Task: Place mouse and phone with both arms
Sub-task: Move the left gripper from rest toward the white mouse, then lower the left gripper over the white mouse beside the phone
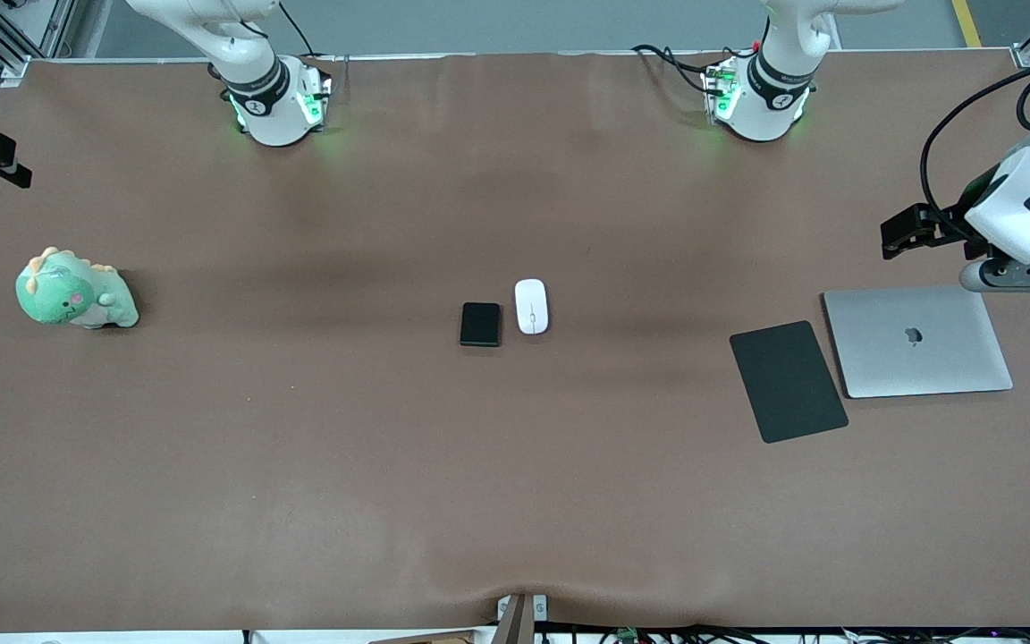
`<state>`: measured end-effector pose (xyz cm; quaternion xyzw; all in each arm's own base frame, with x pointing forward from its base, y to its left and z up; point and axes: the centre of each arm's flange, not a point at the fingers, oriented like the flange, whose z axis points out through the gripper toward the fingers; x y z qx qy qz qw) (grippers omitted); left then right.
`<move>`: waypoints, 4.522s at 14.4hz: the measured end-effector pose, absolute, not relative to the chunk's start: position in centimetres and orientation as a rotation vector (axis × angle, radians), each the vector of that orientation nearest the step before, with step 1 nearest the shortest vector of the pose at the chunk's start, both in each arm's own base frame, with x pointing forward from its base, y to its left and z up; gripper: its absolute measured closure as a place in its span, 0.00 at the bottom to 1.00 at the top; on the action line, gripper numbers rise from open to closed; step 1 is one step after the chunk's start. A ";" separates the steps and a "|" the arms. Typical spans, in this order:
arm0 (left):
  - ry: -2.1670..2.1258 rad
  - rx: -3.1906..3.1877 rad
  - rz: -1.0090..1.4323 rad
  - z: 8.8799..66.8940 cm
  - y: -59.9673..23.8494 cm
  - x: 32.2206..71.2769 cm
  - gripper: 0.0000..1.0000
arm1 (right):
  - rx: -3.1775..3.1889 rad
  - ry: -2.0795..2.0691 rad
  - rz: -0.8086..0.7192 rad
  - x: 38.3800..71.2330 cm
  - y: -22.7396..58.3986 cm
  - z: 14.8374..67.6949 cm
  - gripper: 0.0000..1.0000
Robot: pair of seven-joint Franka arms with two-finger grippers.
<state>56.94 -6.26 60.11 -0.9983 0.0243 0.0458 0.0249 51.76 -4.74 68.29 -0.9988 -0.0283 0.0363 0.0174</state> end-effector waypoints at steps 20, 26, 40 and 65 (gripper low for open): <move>0.059 -3.069 0.201 58.3 -16.7 54.7 0.00 | -3.098 -0.097 0.171 53.7 -4.5 65.3 0.00; 0.075 -3.054 0.252 56.4 -21.4 53.0 0.00 | -3.098 -0.097 0.170 53.8 -4.5 65.3 0.00; 0.025 -3.129 0.200 46.3 -31.0 53.7 0.00 | -3.097 -0.092 0.185 54.1 -4.6 64.7 0.00; -0.089 -3.122 0.168 26.8 -49.1 45.9 0.00 | -3.037 0.008 0.465 54.6 -8.1 59.4 0.00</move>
